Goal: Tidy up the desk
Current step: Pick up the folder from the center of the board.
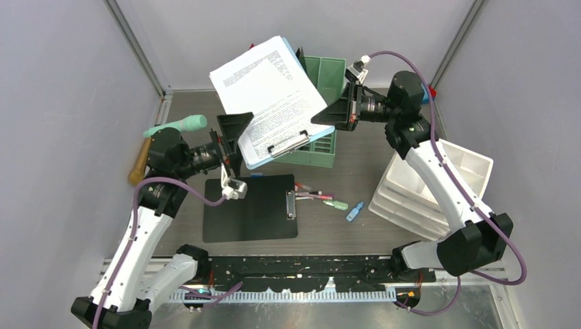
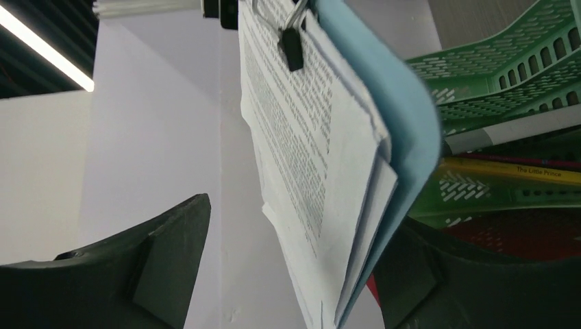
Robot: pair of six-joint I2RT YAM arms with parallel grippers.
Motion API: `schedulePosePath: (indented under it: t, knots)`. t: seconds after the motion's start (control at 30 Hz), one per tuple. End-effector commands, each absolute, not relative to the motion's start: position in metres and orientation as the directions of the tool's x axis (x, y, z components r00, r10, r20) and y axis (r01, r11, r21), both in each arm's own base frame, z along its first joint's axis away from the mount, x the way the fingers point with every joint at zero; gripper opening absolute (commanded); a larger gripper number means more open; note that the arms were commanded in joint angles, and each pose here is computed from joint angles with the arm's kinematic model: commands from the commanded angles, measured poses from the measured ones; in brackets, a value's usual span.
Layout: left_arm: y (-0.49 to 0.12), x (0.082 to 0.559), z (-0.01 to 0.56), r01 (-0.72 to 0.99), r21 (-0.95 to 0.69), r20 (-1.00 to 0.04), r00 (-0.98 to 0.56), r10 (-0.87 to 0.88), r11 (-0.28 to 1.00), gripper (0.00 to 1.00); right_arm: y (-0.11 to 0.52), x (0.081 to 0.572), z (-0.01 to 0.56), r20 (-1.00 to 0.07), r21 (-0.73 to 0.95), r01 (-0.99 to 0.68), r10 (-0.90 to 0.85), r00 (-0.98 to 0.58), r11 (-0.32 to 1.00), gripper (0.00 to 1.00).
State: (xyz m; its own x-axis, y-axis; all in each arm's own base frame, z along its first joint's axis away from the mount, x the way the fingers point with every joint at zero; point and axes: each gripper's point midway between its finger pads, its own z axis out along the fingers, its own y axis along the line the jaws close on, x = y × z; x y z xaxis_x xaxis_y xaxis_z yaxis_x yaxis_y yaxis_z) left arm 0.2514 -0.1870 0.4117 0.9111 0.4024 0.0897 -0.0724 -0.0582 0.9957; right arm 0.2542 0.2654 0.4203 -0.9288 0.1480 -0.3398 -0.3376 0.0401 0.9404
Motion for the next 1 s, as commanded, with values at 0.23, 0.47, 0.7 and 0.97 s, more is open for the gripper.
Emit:
schedulePosePath:
  t: [0.23, 0.47, 0.7, 0.97]
  knots:
    - [-0.211, 0.246, 0.407, -0.187, 0.973, 0.223, 0.91, 0.35, -0.132, 0.57, 0.257, 0.226, 0.447, -0.458, 0.886, -0.464, 0.135, -0.879, -0.014, 0.0]
    - [-0.205, 0.254, 0.413, -0.187, 0.976, 0.218, 0.885, 0.41, -0.116, 0.51, 0.257, 0.225, 0.447, -0.458, 0.886, -0.464, 0.135, -0.879, -0.014, 0.01]
    - [-0.204, 0.254, 0.408, -0.188, 0.975, 0.22, 0.885, 0.411, -0.117, 0.38, 0.256, 0.224, 0.447, -0.462, 0.884, -0.468, 0.135, -0.877, -0.016, 0.0]
    - [-0.206, 0.254, 0.412, -0.247, 0.964, 0.264, 0.874, 0.408, -0.093, 0.13, 0.257, 0.225, 0.442, -0.454, 0.888, -0.459, 0.136, -0.881, -0.01, 0.0]
